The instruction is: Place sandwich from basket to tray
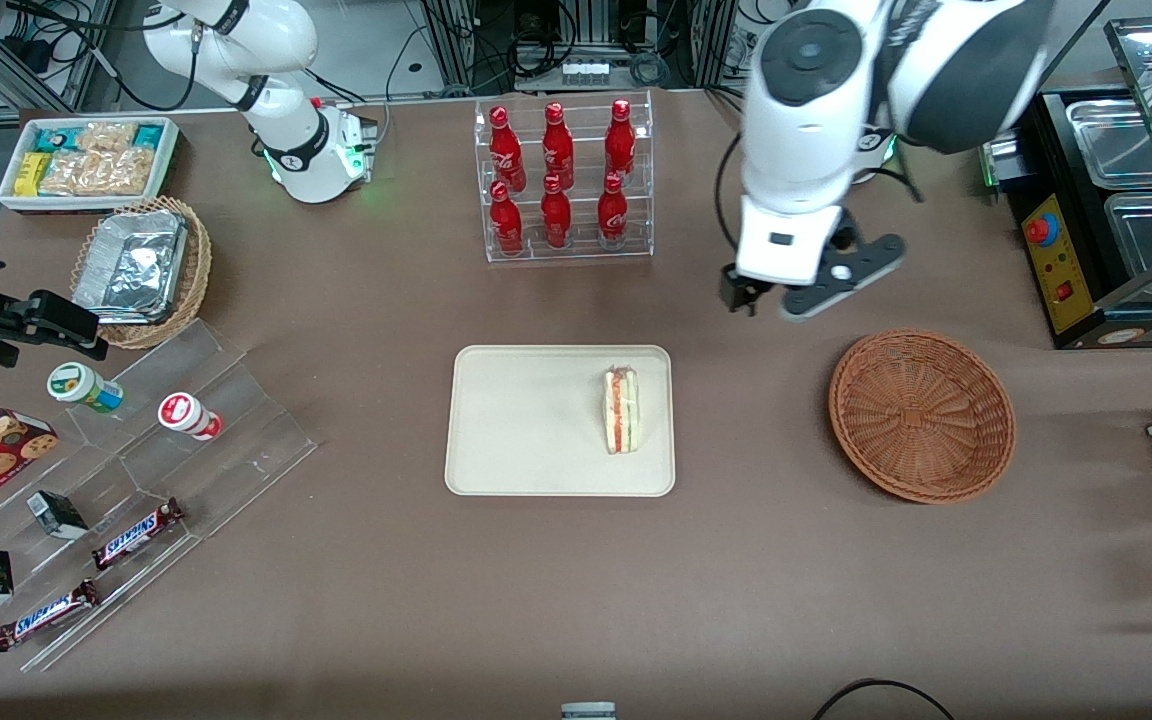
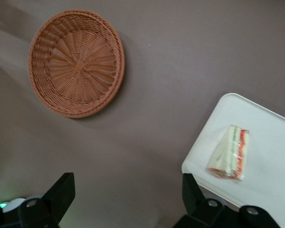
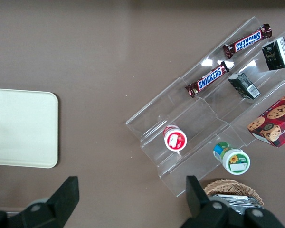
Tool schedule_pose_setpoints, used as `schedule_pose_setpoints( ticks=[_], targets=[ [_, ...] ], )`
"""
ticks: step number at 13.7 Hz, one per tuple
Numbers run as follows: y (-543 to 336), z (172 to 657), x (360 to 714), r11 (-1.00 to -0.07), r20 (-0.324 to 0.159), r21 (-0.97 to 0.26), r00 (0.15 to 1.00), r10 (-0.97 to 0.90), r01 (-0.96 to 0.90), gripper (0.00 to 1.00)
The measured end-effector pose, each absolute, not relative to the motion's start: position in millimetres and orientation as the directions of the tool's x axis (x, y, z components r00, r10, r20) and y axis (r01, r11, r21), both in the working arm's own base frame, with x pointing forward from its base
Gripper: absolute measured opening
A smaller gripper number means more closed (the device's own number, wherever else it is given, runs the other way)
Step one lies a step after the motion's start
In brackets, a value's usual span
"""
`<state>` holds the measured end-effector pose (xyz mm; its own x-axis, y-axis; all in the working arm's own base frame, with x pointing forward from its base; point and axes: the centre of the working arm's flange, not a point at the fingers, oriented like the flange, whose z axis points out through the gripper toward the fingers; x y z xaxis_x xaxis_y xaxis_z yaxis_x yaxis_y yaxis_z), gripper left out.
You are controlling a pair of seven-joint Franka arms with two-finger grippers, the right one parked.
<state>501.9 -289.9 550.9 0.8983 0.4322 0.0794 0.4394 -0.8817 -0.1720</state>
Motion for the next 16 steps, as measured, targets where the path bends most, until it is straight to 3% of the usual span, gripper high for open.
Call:
schedule_pose_setpoints(
  ticks=[10, 13, 16],
  targets=[
    [-77, 589, 509, -0.959, -0.062, -0.079, 0.959, 0.278, 0.273, 1.0],
    [-28, 596, 493, -0.977, -0.078, -0.031, 0.974, 0.213, 0.211, 1.0],
    [-17, 606, 494, -0.984, -0.061, -0.012, 0.982, 0.18, 0.179, 1.0]
  ],
)
